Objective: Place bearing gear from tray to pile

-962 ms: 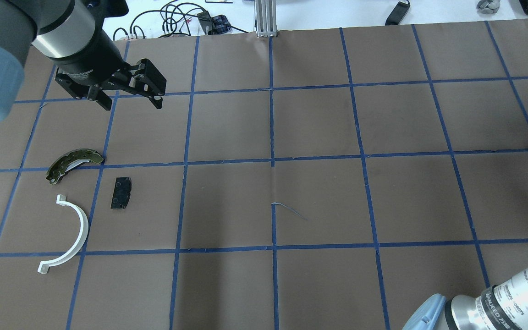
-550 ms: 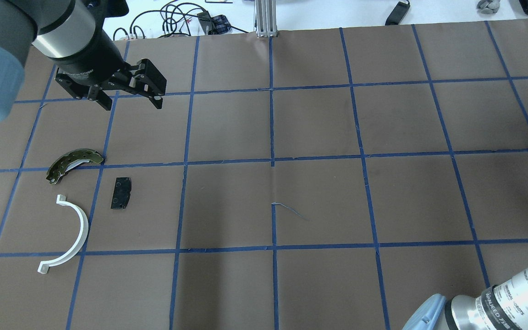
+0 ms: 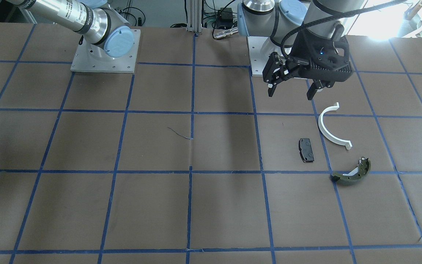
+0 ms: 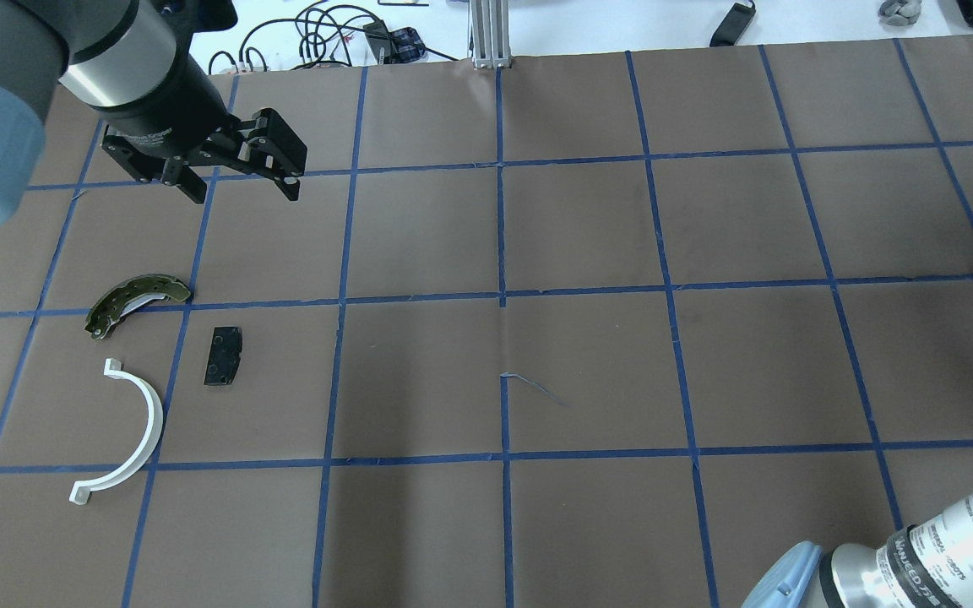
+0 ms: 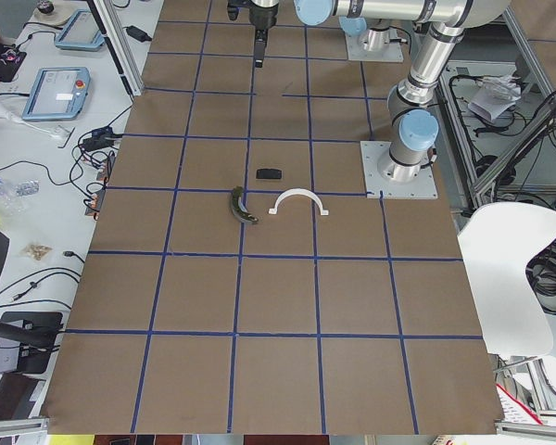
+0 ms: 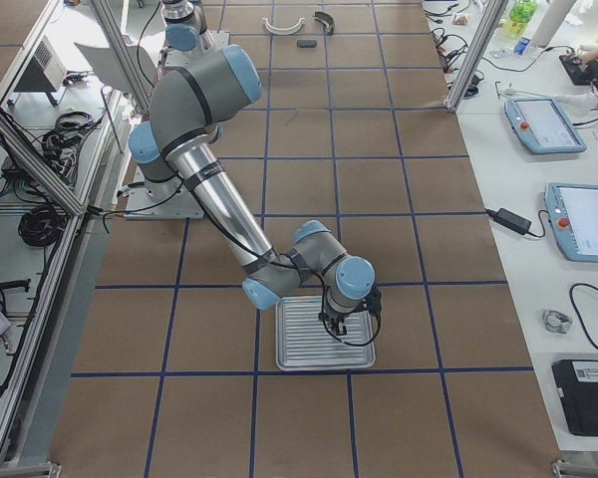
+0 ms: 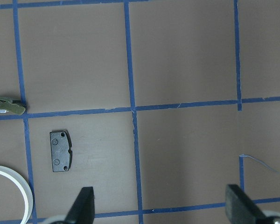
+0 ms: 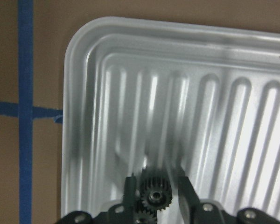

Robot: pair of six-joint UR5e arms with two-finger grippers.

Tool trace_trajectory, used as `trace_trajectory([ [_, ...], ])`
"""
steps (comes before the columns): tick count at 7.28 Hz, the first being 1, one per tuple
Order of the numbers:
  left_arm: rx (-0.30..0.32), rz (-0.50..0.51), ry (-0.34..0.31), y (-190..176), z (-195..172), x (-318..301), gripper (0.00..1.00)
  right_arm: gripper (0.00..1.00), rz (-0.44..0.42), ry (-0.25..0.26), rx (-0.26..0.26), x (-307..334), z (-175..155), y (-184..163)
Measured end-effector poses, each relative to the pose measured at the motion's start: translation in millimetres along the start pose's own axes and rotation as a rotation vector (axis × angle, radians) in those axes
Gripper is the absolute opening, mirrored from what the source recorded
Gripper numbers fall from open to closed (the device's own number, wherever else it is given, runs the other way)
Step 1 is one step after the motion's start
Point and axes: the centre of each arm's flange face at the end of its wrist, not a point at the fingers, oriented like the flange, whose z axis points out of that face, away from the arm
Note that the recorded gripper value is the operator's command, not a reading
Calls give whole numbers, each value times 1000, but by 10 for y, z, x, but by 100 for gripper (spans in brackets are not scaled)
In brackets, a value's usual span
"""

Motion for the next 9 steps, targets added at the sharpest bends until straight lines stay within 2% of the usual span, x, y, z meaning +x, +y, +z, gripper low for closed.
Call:
trace_trajectory([
  [3,0,0,0,0,0,0,100,26,-1,4,2,5,3,-3],
  [6,0,0,0,0,0,-1,100,21,1,8,2,14,-23,-4],
  [8,0,0,0,0,0,-2,100,23,7,34,-8,9,-188,13],
  [9,0,0,0,0,0,-1,100,22,7,43,-10,-69,-385,28],
])
